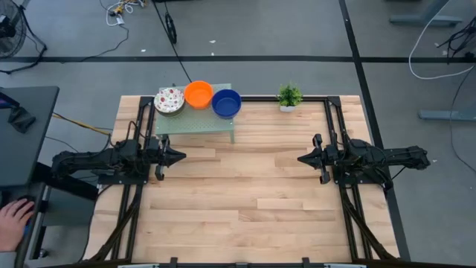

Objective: Pick & Place Mini bowls
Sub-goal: Return to Home Position

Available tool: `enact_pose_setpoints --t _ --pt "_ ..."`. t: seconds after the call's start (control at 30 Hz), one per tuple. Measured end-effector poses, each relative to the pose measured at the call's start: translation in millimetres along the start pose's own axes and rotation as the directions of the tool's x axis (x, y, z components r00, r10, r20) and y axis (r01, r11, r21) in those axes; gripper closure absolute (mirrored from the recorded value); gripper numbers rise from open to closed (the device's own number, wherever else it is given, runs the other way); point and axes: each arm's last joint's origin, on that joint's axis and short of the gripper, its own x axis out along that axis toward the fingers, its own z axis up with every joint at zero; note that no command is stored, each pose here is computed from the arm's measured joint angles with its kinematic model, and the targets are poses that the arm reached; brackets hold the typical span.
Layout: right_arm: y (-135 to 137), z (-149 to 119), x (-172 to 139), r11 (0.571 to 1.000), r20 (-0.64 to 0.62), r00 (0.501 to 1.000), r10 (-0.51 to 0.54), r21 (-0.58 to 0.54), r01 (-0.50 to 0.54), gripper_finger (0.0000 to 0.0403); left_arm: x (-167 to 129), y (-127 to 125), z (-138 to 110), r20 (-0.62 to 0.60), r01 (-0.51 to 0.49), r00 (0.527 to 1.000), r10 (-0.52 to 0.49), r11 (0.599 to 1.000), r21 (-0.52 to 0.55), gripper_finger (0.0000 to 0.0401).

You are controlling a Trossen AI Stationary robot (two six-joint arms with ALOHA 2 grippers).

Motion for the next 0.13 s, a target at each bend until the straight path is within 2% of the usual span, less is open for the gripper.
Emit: enact_pose_setpoints --t 0.13 --pt "0.0 0.0 0.0 1.000 0.000 1.000 0.000 0.000 0.000 0.0399 0.0 0.0 0.0 0.000 0.000 1.000 0.000 1.000 0.000 0.0380"
